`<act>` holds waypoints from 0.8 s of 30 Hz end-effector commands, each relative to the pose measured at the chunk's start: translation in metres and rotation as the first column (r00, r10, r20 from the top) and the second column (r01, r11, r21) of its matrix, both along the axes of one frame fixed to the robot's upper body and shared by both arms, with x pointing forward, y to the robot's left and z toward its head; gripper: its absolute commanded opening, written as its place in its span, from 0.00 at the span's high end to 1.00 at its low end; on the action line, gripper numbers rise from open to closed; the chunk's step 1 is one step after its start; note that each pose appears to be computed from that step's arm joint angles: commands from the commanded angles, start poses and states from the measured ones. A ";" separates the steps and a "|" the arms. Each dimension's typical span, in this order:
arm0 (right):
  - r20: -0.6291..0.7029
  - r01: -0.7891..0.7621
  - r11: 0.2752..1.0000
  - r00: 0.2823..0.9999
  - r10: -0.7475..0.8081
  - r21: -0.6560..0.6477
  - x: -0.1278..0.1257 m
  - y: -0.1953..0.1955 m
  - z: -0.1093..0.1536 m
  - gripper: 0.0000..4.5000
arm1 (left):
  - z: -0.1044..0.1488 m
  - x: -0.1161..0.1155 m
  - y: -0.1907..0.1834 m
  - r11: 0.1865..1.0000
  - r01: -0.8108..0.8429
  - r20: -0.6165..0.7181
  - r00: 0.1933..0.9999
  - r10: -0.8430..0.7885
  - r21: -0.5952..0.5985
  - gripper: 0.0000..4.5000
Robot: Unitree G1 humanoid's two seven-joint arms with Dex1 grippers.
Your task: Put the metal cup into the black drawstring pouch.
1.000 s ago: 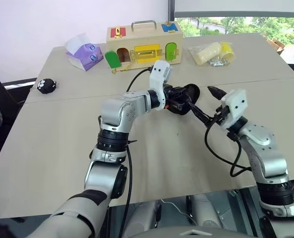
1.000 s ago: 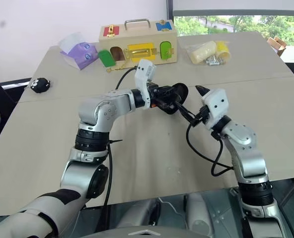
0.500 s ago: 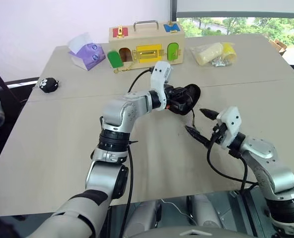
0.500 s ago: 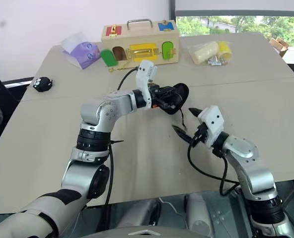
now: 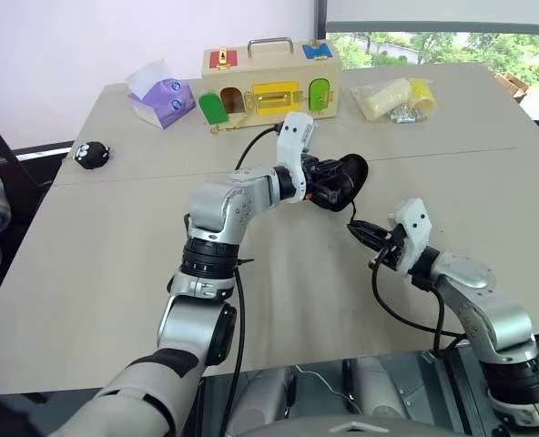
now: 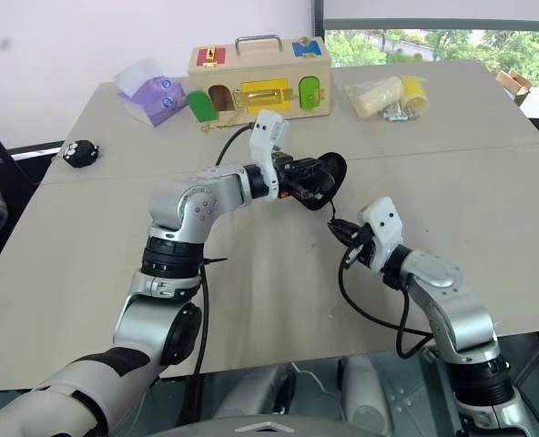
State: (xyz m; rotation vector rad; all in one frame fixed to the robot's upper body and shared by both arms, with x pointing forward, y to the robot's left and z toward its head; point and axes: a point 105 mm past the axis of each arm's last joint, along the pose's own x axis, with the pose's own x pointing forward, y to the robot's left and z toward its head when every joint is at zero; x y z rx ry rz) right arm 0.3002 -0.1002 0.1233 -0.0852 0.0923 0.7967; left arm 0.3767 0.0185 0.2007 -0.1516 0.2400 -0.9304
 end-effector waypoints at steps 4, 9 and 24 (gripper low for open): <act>0.030 0.071 0.997 0.997 -0.071 -0.003 0.010 -0.009 0.008 0.62 | 0.012 0.000 0.001 1.000 -0.005 0.052 0.999 0.006 -0.013 1.00; 0.028 0.065 0.998 0.997 -0.065 -0.003 0.008 -0.008 0.007 0.52 | 0.010 -0.001 0.001 1.000 -0.003 0.050 0.999 0.003 -0.010 1.00; 0.057 0.055 0.998 0.997 -0.056 0.023 0.023 0.013 0.000 0.96 | 0.015 0.002 0.005 1.000 -0.015 0.064 0.998 0.015 0.000 1.00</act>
